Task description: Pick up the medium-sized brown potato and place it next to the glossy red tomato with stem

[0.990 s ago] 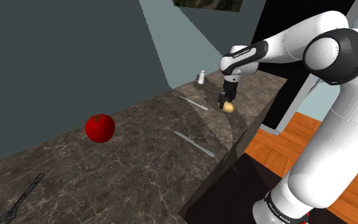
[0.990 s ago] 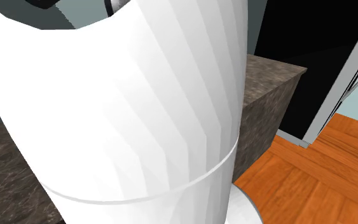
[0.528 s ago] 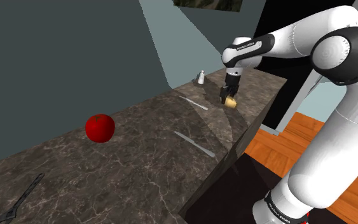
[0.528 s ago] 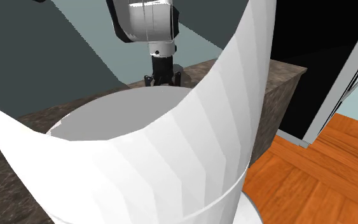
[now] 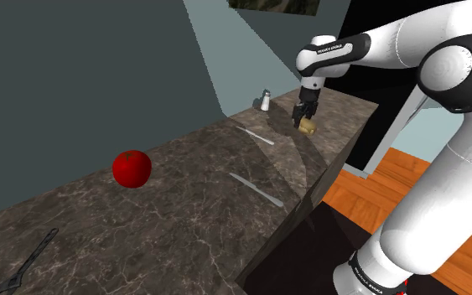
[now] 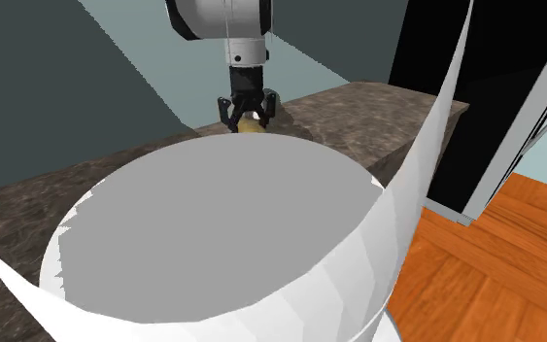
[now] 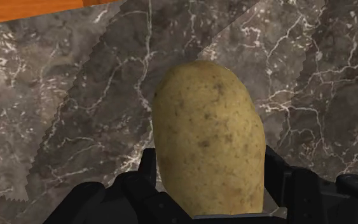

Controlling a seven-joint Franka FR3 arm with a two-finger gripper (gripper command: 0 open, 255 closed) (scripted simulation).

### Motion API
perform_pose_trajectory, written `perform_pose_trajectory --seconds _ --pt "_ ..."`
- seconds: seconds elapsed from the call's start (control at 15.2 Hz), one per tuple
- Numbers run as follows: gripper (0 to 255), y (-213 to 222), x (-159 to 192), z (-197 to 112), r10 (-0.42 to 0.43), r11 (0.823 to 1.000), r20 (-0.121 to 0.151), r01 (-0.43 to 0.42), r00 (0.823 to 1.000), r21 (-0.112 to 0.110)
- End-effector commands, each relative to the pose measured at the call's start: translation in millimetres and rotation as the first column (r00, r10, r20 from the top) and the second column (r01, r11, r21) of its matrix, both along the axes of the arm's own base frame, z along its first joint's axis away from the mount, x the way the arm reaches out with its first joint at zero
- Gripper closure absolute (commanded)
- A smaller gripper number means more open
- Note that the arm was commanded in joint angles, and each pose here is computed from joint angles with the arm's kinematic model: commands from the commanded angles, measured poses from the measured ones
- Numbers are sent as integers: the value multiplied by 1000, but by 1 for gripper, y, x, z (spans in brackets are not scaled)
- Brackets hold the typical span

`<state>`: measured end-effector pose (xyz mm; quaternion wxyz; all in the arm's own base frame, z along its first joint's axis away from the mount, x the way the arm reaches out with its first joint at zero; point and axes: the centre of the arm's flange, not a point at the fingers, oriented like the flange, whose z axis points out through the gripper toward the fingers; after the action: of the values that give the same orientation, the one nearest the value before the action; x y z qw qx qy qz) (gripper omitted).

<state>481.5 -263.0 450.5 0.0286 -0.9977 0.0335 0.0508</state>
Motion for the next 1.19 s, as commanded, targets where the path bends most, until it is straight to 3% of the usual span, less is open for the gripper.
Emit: perform_pose_trajectory --seconds 0.0,0.73,1.12 --pt "255 0 -2 11 0 1000 0 0 1000 0" --pt "255 0 -2 69 0 1000 0 0 1000 0" --pt "255 78 8 69 0 1000 0 0 1000 0"
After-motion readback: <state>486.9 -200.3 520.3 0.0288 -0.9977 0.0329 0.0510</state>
